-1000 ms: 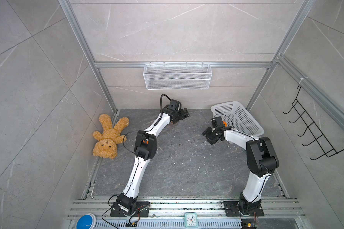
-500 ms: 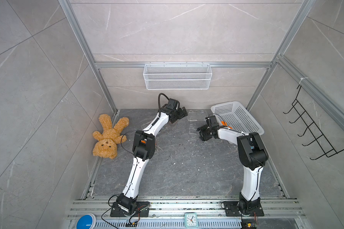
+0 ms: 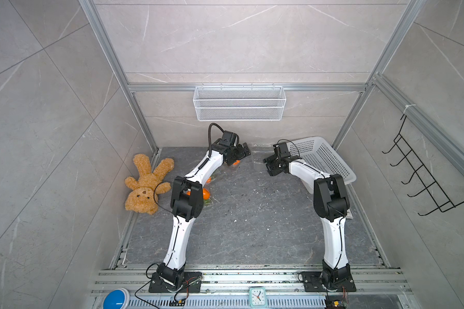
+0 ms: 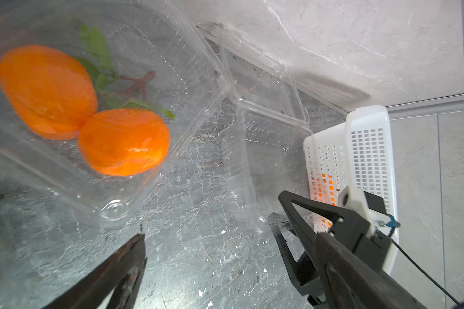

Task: Take oranges out of containers
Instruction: Move the packing box to the center of the board.

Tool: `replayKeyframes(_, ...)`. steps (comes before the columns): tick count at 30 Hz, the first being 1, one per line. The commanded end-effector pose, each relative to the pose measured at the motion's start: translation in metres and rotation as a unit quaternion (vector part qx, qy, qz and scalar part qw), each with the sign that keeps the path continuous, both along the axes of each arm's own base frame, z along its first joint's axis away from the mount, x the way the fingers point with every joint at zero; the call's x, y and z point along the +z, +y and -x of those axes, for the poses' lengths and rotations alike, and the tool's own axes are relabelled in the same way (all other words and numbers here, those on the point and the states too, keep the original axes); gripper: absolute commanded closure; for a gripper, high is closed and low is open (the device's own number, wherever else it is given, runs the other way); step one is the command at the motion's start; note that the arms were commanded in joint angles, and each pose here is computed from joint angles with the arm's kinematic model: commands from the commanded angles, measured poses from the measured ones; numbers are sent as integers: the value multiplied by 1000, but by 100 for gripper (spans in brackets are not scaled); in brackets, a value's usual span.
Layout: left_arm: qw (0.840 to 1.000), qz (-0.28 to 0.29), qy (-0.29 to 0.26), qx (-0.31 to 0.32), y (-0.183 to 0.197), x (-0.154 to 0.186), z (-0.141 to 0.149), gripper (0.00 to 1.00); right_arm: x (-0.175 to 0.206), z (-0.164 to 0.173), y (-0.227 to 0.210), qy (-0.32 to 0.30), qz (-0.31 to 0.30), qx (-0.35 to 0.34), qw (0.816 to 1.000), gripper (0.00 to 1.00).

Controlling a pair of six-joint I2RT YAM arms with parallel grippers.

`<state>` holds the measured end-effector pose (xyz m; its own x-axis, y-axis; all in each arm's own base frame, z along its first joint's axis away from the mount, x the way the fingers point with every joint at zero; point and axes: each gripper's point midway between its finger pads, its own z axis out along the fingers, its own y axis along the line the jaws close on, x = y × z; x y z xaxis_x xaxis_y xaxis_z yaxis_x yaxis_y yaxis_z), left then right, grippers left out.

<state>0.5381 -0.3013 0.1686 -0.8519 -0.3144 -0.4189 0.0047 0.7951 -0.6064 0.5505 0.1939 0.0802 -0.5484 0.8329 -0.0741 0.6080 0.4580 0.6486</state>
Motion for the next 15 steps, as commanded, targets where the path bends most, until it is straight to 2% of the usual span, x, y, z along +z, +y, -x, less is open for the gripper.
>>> replayKeyframes(1, 999, 12, -39, -7, 4, 37, 3, 0, -13, 5, -4, 18, 18, 7, 1000, 42)
replayKeyframes(9, 999, 12, -37, -6, 8, 40, 12, 0, -1, 17, -7, -4, 10, 23, 1000, 32)
replayKeyframes(15, 999, 11, -36, -5, 13, 45, 19, 0, 11, 26, -7, -22, -6, 42, 999, 17)
